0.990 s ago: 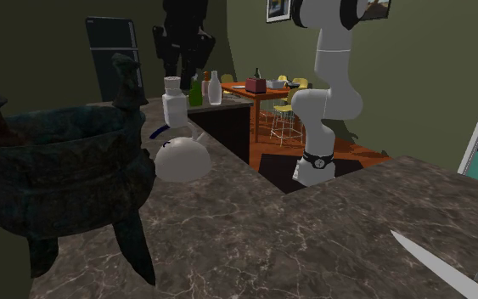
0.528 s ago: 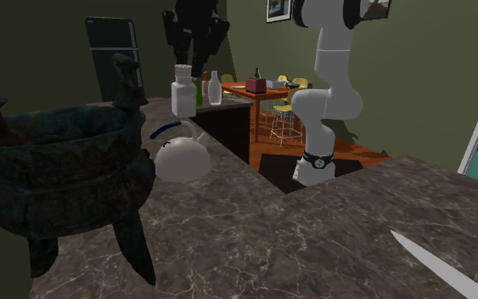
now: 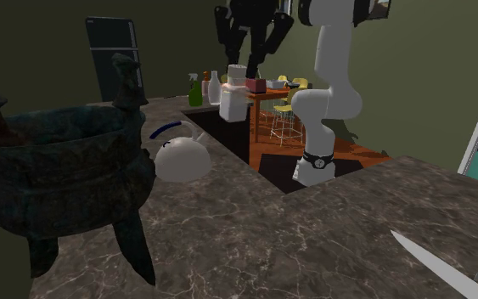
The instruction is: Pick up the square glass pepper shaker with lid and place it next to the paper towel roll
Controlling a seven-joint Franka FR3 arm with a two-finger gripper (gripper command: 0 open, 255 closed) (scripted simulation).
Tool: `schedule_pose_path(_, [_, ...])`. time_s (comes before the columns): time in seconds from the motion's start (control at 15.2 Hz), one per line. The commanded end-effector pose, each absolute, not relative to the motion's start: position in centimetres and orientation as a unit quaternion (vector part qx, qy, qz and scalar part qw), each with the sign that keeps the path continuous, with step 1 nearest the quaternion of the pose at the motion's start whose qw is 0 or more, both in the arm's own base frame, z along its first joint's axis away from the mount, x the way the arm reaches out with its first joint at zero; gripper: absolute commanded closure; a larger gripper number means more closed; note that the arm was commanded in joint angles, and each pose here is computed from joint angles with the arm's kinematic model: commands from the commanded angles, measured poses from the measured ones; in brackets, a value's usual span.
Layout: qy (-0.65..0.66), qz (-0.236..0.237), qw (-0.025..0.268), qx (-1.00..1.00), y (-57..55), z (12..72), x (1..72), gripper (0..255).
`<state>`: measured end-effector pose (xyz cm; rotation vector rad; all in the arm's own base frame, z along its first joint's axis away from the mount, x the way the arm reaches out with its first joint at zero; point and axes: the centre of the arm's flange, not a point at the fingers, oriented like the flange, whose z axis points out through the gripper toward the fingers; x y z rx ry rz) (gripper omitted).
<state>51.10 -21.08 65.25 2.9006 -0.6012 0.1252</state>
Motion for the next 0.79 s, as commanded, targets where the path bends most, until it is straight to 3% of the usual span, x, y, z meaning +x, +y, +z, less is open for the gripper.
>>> schedule_pose_path(0.0, [-0.203,0.042,0.089,0.974,-18.3,65.1,51.3,255])
schedule_pose_path(0.73, [-0.203,0.042,0.089,0.974,-4.0,65.1,53.8,255])
